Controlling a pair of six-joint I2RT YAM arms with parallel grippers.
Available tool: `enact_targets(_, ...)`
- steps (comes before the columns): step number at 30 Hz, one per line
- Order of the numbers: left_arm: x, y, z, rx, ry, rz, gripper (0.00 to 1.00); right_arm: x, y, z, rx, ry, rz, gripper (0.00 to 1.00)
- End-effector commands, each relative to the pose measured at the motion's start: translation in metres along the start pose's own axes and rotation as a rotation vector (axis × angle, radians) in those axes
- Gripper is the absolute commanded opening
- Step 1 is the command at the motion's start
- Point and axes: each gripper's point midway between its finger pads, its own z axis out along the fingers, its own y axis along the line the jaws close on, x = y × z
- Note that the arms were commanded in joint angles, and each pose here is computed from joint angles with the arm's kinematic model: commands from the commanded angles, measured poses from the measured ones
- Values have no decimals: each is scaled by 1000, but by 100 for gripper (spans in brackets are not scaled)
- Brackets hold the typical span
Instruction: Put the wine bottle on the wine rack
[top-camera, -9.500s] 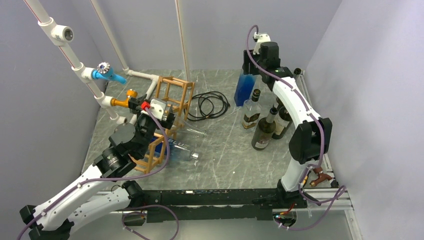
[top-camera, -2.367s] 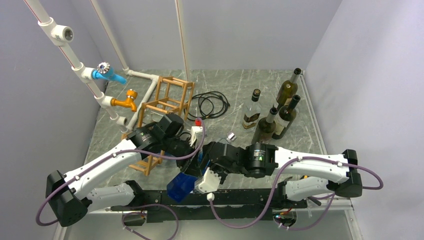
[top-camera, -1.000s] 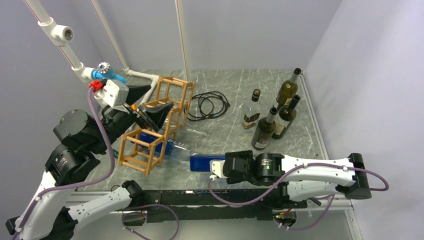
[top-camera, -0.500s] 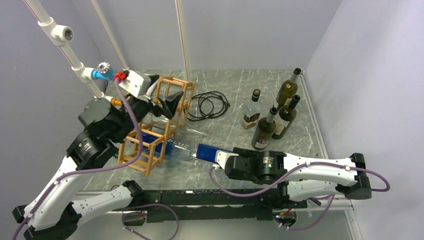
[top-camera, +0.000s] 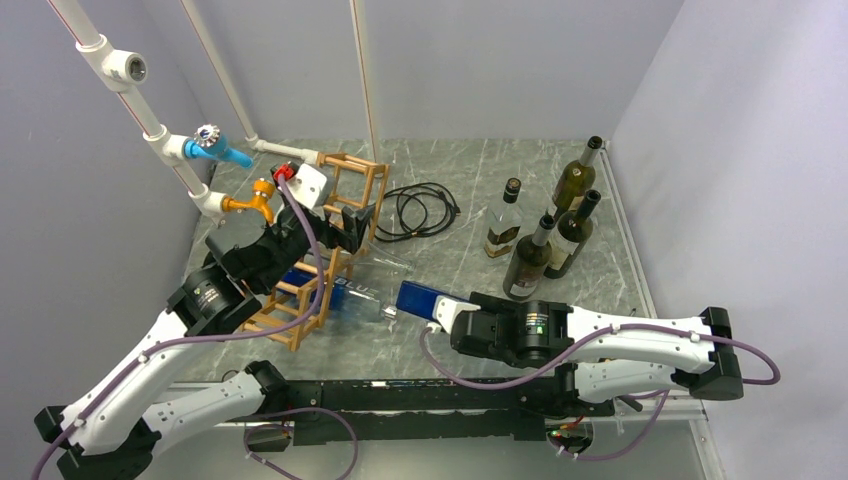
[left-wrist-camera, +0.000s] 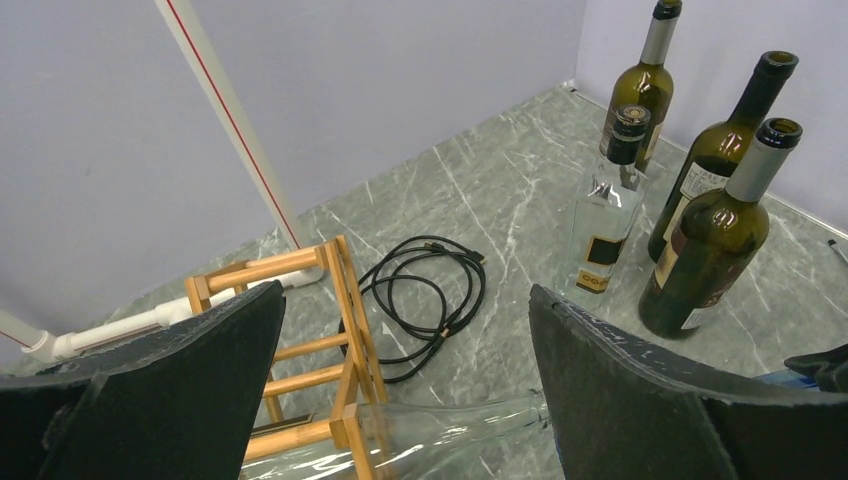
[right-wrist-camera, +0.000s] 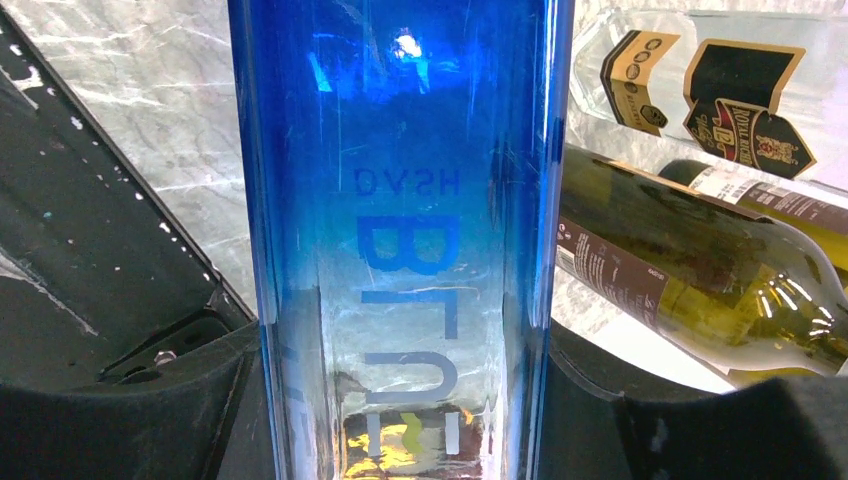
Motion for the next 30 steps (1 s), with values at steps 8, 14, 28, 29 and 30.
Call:
enact_targets(8,-26,12,-12,-47,-119,-26,96,-24,-20,12,118,-84,188,0)
enact_targets(14,-25,12,-13,-52,-126,-27,96,-24,-24,29,178,11,181,0)
enact_targets(28,-18,16,-8,-77,-98,7,96,-74,-41,52,139,-76,409,0)
enact_targets(29,-16,18,-8,-85,-97,14,97,-76,-45,55,149,-85,429,0)
enact_targets(30,-16,19,-8,-89,-99,19,97,-78,-48,59,156,-87,443,0)
